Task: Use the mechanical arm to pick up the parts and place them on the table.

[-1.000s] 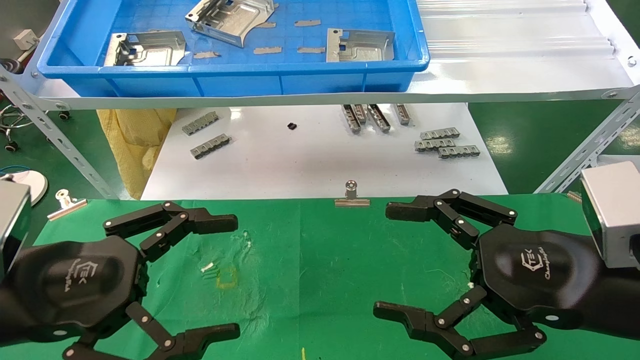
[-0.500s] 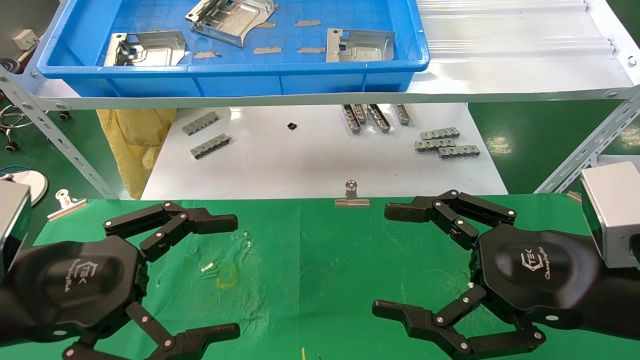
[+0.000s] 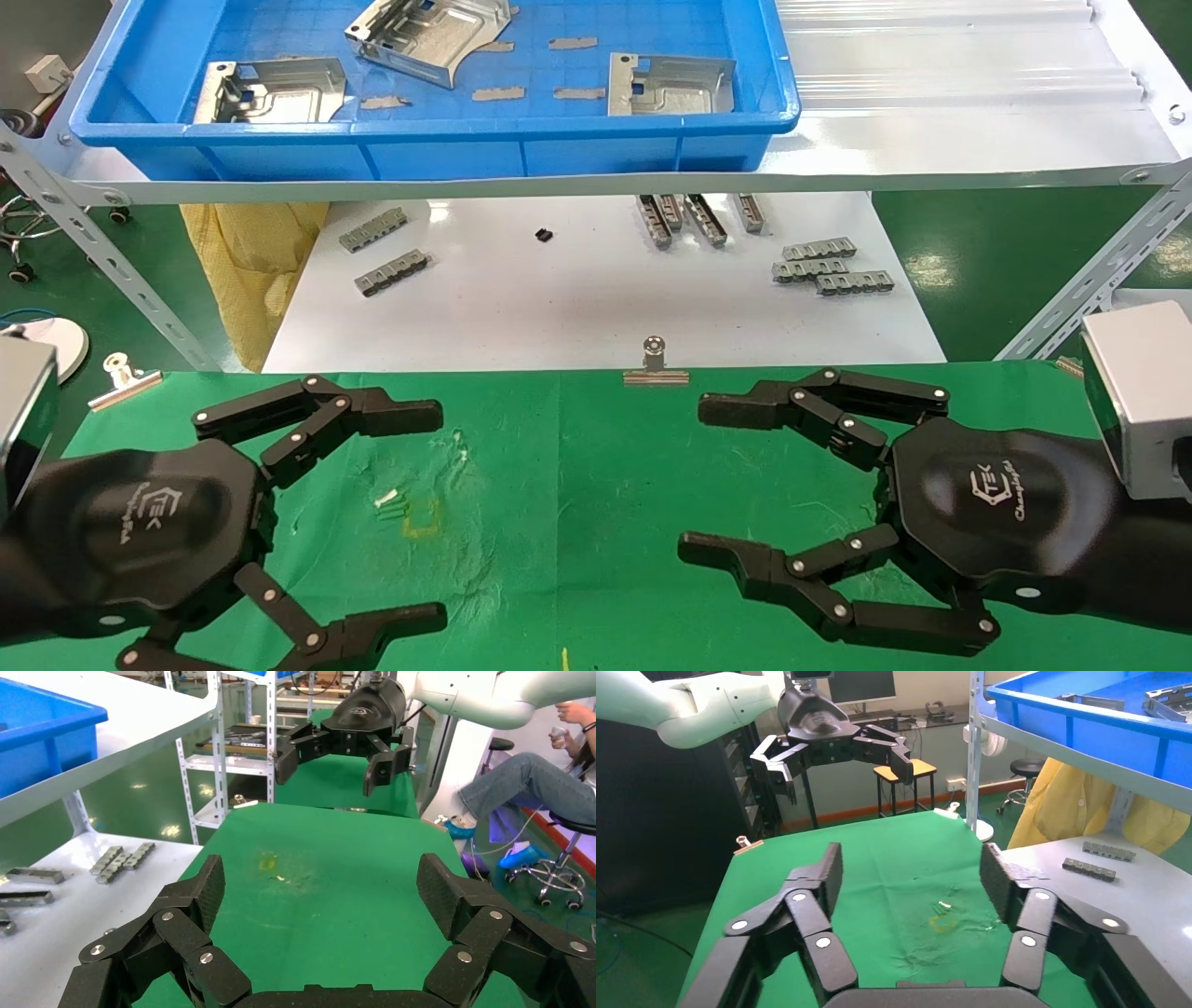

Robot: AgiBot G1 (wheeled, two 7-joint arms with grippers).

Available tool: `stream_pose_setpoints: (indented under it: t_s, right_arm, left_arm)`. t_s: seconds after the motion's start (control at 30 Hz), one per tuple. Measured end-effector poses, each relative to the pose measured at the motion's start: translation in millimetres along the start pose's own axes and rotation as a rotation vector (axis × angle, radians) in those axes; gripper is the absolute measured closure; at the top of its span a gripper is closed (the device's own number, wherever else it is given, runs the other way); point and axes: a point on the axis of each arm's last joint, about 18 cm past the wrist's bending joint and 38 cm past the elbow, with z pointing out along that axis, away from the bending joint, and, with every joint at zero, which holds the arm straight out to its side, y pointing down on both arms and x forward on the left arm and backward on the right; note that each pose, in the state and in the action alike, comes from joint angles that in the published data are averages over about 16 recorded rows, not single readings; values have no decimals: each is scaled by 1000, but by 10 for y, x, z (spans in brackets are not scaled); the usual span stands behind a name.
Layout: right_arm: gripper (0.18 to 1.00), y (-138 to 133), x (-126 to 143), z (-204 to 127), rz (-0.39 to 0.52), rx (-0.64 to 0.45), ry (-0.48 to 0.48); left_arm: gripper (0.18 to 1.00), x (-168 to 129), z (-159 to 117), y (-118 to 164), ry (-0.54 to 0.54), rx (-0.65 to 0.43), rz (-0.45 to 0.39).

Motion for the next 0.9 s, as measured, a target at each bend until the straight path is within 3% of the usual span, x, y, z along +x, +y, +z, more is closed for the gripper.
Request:
stream_pose_setpoints:
  t_s: [0.6,0.9]
  right_arm:
    - [795,0,0,0,0,0,0]
    - [921,0,0,0,0,0,0]
  left_arm:
    - [183,0,0,-1,0,0,1]
    - [183,-122,65,-100,-34,10,36]
